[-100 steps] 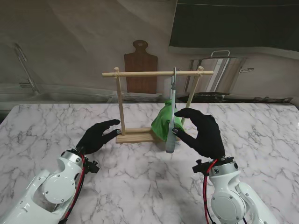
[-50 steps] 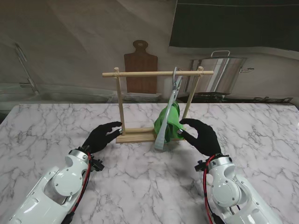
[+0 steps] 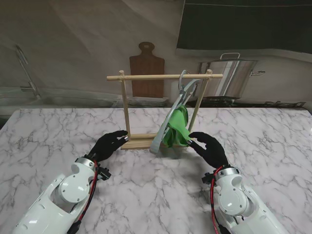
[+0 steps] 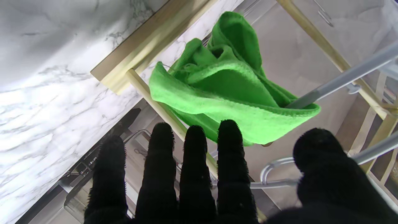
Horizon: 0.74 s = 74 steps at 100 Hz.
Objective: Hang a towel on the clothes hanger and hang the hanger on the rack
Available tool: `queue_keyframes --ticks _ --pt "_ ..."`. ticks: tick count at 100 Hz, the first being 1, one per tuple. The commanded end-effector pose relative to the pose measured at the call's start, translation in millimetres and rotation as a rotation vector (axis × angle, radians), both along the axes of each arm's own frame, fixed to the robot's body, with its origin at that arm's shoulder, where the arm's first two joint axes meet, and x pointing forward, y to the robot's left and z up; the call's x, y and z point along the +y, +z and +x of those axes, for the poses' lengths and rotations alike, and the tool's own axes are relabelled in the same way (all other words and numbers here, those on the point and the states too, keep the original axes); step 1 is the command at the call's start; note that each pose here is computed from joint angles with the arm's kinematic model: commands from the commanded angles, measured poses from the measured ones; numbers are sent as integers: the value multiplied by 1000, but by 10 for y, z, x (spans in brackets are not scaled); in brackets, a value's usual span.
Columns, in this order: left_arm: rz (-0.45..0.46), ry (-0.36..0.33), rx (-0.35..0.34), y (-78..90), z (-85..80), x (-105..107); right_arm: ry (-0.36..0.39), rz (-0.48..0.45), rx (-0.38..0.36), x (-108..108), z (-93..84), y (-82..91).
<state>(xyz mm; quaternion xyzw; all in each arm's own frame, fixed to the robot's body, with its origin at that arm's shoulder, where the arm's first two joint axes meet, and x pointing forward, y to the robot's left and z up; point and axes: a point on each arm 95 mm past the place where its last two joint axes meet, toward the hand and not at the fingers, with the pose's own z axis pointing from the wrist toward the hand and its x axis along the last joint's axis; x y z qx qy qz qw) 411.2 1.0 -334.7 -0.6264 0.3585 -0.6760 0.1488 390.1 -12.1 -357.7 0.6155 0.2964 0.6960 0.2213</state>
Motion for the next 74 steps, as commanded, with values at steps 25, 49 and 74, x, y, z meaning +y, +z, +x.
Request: queue_keyframes --ticks 25,49,74 --pt "9 -4 6 -15 -27 35 -10 6 7 -11 -52 -20" --pt "14 -8 -1 15 13 43 -4 5 -2 -30 3 30" --pt "28 -5 -6 32 45 60 1 11 -12 -36 40 61"
